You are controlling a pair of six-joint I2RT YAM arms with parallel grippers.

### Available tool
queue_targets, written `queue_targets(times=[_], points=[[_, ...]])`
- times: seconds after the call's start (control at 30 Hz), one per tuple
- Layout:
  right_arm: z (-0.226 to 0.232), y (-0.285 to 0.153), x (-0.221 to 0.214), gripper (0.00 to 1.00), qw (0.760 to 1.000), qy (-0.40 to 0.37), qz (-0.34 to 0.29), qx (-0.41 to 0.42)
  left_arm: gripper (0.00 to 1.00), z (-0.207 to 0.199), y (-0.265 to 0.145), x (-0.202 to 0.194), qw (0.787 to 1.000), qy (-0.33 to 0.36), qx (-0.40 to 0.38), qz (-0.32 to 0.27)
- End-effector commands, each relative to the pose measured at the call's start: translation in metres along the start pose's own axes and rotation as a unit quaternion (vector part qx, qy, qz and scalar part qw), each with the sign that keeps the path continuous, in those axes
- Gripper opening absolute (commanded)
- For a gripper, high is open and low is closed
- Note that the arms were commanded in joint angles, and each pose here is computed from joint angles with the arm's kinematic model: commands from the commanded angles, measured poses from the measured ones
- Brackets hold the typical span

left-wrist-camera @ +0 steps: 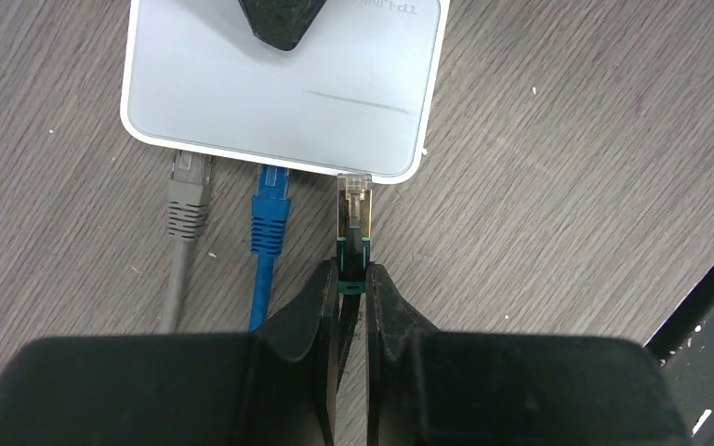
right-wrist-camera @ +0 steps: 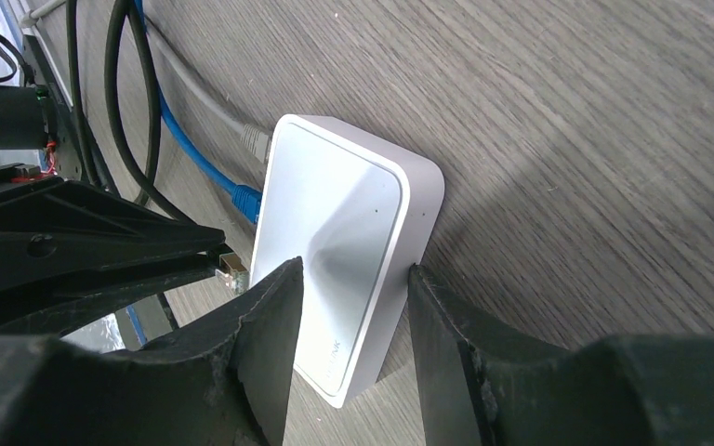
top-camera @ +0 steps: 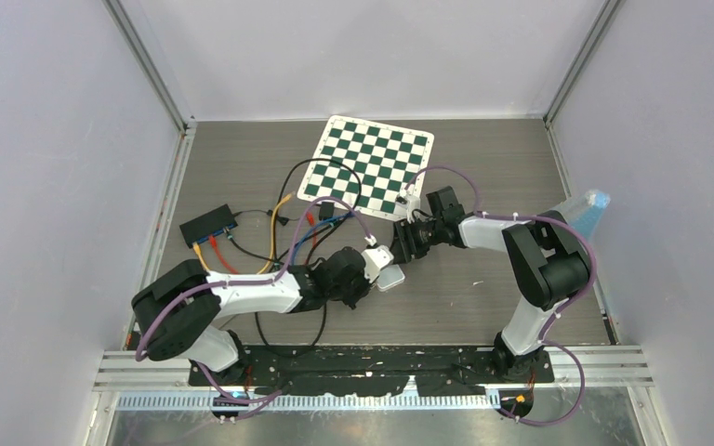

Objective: Insert the plug into the switch port
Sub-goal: Insert the connector into the switch port.

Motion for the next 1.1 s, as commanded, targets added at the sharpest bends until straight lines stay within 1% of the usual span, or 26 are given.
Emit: queue_targets(times=[0.0, 0.17, 0.3, 0.4, 0.53, 0.7, 0.9, 1.07], points=[[0.001, 0.0, 0.005, 0.53, 1.0, -0.013, 0.002, -0.011, 0.0, -0.002, -0.001, -0.011, 1.0, -0.009, -0.01, 0.01], [-0.001, 0.001, 0.005, 0.54, 1.0, -0.012, 0.004, -0.016, 0.0, -0.001, 0.0, -0.009, 1.0, -0.007, -0.011, 0.013], [-0.001, 0.001, 0.006, 0.55, 1.0, -0.011, 0.004, -0.021, 0.0, 0.001, -0.009, -0.017, 1.0, -0.014, 0.003, 0.016], [-0.001, -0.001, 0.008, 0.6, 1.0, -0.015, 0.0, -0.026, 0.0, 0.001, -0.015, -0.024, 1.0, -0.013, 0.005, 0.014], [0.001, -0.002, 0.01, 0.61, 1.0, -0.014, -0.001, -0.025, 0.0, 0.003, -0.012, -0.025, 1.0, -0.005, 0.01, 0.009], [-0.001, 0.0, 0.007, 0.6, 1.0, -0.01, 0.004, -0.023, 0.0, 0.002, -0.004, -0.022, 1.0, -0.01, 0.007, 0.001], [0.0, 0.001, 0.004, 0.56, 1.0, -0.004, 0.01, -0.014, 0.0, 0.001, -0.001, -0.014, 1.0, -0.01, -0.003, -0.008], [0.001, 0.003, -0.001, 0.55, 1.0, -0.001, 0.018, -0.001, 0.0, 0.006, 0.003, -0.004, 1.0, -0.007, 0.003, -0.014]])
Point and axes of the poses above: each gripper's point midway between its finger pads, its own y axis out along the fingers, its own z axis along the line the jaws close on, x = y × z, the point moved 7 cm from there along -y, back along the fingers, and after that the axes turned 7 degrees about y, right-handed, at the moved point
